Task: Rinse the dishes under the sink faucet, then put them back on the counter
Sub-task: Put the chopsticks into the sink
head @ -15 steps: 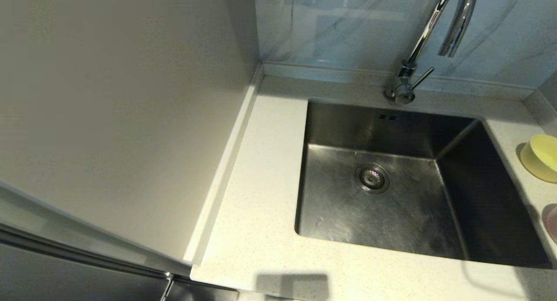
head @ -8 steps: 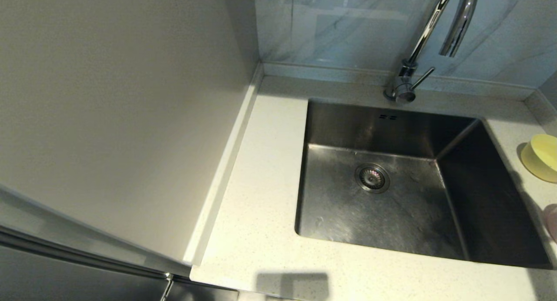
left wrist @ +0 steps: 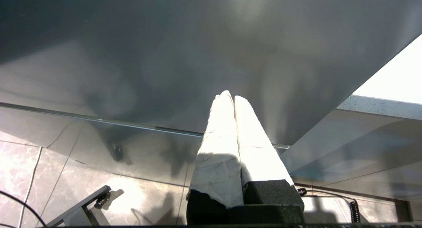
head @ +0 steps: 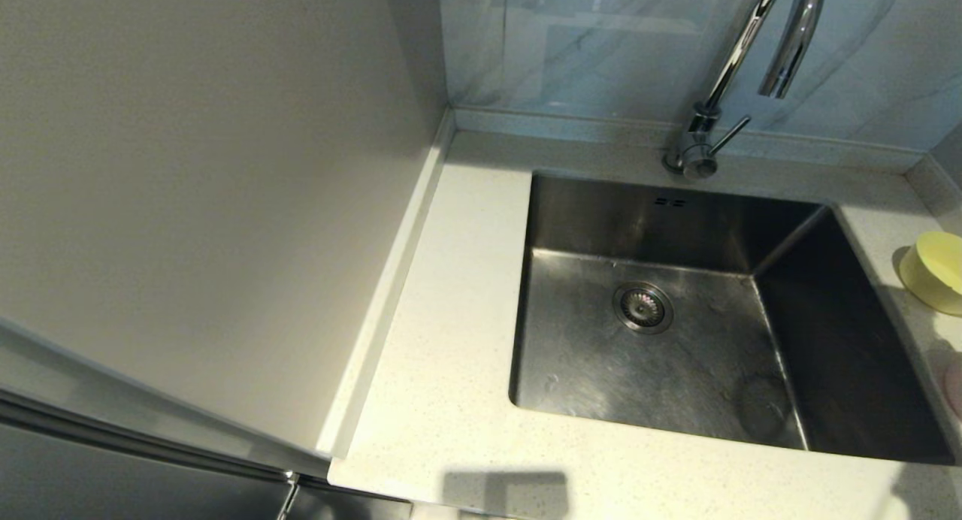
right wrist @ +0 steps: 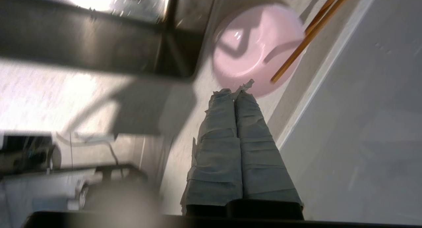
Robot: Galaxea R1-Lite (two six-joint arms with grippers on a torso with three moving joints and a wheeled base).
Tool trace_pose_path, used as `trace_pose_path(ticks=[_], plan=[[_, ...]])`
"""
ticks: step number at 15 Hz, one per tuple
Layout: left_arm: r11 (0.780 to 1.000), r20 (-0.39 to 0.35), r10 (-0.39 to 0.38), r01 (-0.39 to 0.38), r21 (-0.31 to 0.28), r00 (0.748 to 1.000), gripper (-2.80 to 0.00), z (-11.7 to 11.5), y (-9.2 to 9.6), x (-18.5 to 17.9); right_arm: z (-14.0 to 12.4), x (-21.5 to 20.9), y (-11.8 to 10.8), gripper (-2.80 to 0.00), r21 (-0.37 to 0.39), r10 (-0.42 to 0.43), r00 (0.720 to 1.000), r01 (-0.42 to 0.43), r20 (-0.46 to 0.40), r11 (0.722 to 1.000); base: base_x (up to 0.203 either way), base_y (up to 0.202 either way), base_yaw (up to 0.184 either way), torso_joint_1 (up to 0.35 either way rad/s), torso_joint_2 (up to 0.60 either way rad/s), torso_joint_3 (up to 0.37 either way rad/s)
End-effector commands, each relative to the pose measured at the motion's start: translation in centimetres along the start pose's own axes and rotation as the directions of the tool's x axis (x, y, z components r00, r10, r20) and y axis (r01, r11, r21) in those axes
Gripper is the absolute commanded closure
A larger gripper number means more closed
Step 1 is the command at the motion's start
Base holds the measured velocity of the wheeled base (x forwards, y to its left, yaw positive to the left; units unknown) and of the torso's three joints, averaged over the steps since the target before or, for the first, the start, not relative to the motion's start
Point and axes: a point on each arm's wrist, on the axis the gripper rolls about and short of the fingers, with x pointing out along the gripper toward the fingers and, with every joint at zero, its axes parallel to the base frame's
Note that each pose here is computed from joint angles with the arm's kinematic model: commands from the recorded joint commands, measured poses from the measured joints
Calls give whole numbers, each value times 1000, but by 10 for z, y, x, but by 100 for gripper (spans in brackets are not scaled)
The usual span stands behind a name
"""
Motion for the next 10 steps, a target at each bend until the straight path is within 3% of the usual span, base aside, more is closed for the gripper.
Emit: trace_pose_path(ticks=[1,7,10], plan=[[1000,3,1,-1,0,1000,0,0,0,0,3,14,-5,-280,38,-25,1000,25,3,999,0,0,0,0,0,0],[1000,3,1,-1,0,1000,0,0,0,0,2,37,-23,-280,113,-82,993,91,-80,989,0,0,0,0,0,0],[1000,3,1,-1,0,1000,0,0,0,0,2,52,-28,-280,130,-99,992,108,-76,986,0,0,0,0,0,0]])
